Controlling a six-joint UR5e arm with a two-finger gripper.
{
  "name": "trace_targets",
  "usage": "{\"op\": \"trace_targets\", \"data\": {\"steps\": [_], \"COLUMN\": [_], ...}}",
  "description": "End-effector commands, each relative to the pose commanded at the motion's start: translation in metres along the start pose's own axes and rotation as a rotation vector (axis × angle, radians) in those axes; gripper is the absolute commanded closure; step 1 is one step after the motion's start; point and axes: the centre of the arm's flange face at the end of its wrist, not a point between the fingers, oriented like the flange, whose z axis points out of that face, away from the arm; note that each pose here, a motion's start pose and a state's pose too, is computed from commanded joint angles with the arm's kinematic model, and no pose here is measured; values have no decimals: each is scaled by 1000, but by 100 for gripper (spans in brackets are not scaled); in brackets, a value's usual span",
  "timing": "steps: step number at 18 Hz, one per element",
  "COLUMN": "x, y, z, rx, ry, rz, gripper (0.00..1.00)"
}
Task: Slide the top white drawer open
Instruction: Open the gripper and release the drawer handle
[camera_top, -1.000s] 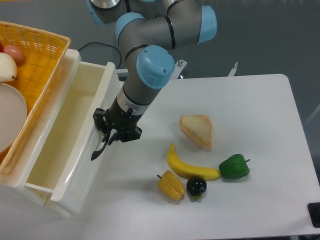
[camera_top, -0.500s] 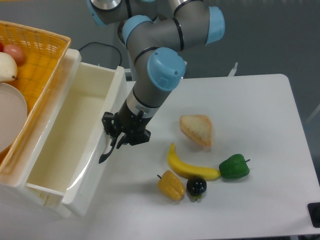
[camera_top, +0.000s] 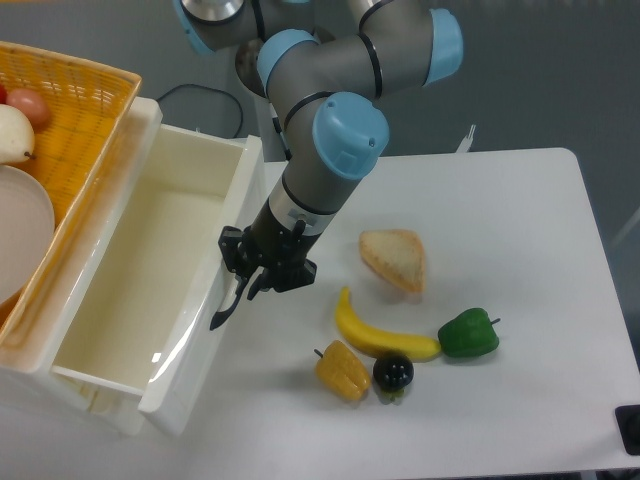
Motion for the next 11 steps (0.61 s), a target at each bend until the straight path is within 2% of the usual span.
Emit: {"op": "trace_targets", "data": {"steps": [5,6,7,11], "x": [-3,-2,-2,-4], "y": [1,1,1,1], "z": [-2,-3,-3,-5], "rx": [2,4,4,7], "ry": [-2,-1,-1,-3], "rz": [-4,-3,-3,-6], "gripper": [76,72,63,52]}}
